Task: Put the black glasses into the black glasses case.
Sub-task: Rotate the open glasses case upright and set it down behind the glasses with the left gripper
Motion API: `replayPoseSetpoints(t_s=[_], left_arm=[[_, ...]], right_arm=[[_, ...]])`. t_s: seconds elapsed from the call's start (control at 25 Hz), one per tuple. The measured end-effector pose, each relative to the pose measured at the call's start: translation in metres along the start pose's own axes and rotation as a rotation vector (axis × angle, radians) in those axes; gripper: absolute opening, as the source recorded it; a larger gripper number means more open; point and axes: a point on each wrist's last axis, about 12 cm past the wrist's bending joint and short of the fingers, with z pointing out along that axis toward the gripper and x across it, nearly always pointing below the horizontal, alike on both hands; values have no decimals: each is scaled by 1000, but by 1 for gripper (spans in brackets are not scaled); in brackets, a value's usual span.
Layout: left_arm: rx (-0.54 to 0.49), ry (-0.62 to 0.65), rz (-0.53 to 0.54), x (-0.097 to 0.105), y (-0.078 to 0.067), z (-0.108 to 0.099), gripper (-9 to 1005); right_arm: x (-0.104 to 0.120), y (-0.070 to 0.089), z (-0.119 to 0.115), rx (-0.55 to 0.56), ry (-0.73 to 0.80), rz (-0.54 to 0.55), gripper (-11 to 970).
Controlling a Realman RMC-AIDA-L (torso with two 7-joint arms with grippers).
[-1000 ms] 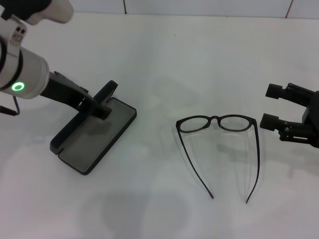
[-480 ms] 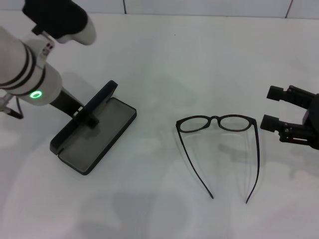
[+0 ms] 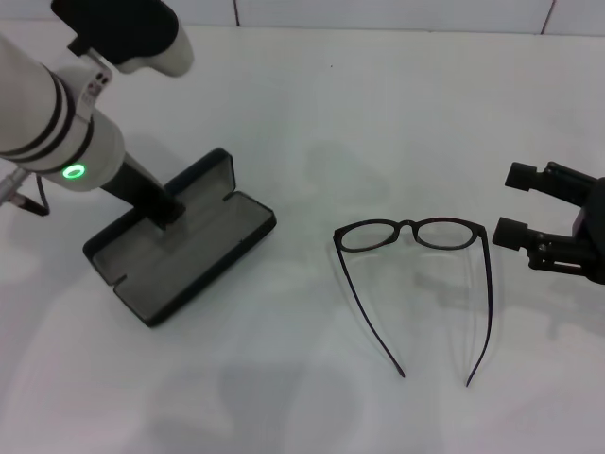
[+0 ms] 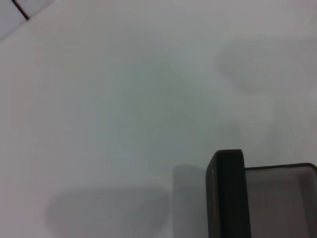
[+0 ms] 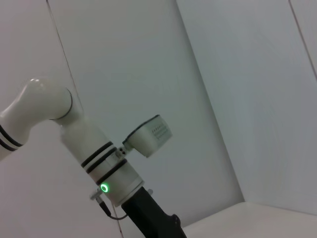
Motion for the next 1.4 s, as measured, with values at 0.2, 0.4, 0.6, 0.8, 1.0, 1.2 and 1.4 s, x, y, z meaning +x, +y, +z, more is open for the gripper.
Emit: replayPoseSetpoints(t_s=[0.2,0.4,0.6,0.8,1.0,1.2,1.4], left_arm=[[-21,-37,20,-5,0,-10,241],[-64,-108,118,-17,-2,-21,197],[-134,-210,358,-40,-19,-21,198],[-178,-307,616,-63,-46,-6,200],[-197,-364,797,-71,-70,13,201],[-202,-401,930,-79,-92,33,203],[-187,-378,949,-86,-97,44,204]], right_arm=[[0,0,0,1,0,1,853],[-1,2,0,-24,3,-12,851],[-3,17,0,-175,17,-55,849],[-4,28,1,-293,33,-44,847],[0,32,0,-314,35,-27,845],[1,33,-1,-313,34,-19,843],[2,33,-1,-306,30,-18,841]])
